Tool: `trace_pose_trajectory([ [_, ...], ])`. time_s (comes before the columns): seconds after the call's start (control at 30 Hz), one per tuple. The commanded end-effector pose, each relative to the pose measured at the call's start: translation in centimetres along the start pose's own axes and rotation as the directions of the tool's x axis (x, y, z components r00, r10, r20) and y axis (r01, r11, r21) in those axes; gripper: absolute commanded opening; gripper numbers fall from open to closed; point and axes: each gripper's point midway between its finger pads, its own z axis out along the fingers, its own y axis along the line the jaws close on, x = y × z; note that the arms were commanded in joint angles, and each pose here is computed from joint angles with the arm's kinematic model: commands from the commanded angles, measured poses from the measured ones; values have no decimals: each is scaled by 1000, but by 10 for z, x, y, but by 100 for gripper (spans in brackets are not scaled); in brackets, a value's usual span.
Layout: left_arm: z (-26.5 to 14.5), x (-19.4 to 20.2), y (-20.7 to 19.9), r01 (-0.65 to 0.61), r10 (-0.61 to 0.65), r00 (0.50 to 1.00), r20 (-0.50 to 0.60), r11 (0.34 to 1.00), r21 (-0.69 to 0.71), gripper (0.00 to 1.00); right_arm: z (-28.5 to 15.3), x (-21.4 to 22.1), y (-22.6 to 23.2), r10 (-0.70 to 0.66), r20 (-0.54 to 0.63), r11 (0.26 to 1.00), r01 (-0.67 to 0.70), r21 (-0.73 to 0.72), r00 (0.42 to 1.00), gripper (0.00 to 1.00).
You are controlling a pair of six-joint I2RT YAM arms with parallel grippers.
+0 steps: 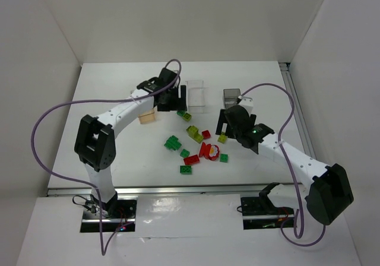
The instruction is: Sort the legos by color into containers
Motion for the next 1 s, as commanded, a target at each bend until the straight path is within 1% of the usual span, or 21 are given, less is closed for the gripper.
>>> trace_pose_trajectory([
  [0.0,19,28,-3,77,-77,994,-79,997,-7,85,-4,-4,7,-12,19,999,13,-34,1000,99],
  [0.07,29,28,4,85,-89,993,-74,995,-48,81,-5,-2,9,-18,18,999,19,-40,1000,99],
  [0.1,32,23,1,87,-89,994,-62,995,-40,80,-5,-2,9,-18,18,999,19,-40,1000,99],
  [0.13,40,25,5,84,-88,994,-66,994,-65,80,-5,-2,9,-18,18,999,19,-40,1000,99],
  [0.2,49,18,0,50,-54,998,-45,996,-69,76,-6,-6,11,-14,25,999,15,-45,1000,99],
  [0.27,55,20,5,43,-51,996,-72,993,-106,74,-8,-6,10,-15,24,999,16,-44,1000,99],
  [0.33,49,22,7,27,-37,996,-87,993,-113,74,-10,-8,8,-13,31,999,15,-38,999,99],
  [0.37,48,37,13,23,-37,992,-118,992,-121,79,-11,-6,6,-17,24,999,18,-34,1000,99],
  [0.4,31,35,7,17,-27,995,-97,995,-100,82,-12,-9,5,-13,36,999,14,-31,999,99],
  [0.43,23,40,8,18,-28,995,-92,994,-107,84,-14,-10,5,-9,43,999,11,-36,999,99],
  [0.47,17,56,19,24,-41,992,-119,990,-141,86,-13,-7,3,-13,36,999,14,-31,999,99],
  [0.5,-3,54,16,41,-53,994,-91,990,-132,87,-11,-5,3,-14,35,999,15,-30,999,99],
  [0.57,-18,66,22,117,-133,988,-84,978,-172,87,-11,-5,5,-10,37,999,12,-42,999,99],
  [0.63,-27,91,24,173,-198,974,-114,964,-202,79,-6,4,8,-28,10,999,28,-42,1000,99],
  [0.67,-33,94,21,255,-279,955,-104,947,-196,75,-4,6,7,-32,3,999,32,-37,999,99],
  [0.7,-32,110,22,285,-316,941,-120,933,-219,71,-4,6,10,-28,4,998,29,-51,1000,99],
  [0.73,-31,123,17,352,-390,911,-132,904,-241,69,-2,5,12,-30,0,998,30,-49,1000,99],
  [0.83,-28,139,12,425,-471,871,-138,865,-266,69,-2,6,18,-39,-8,997,38,-65,999,99],
  [0.87,-28,148,15,438,-498,853,-159,847,-302,69,-4,3,19,-44,-1,997,44,-69,999,99],
  [0.9,-27,150,14,473,-541,827,-153,816,-333,71,-4,3,19,-44,-1,997,44,-69,999,99],
  [0.97,-20,149,8,470,-550,819,-163,806,-361,73,-5,4,21,-59,-1,995,59,-76,998,99],
])
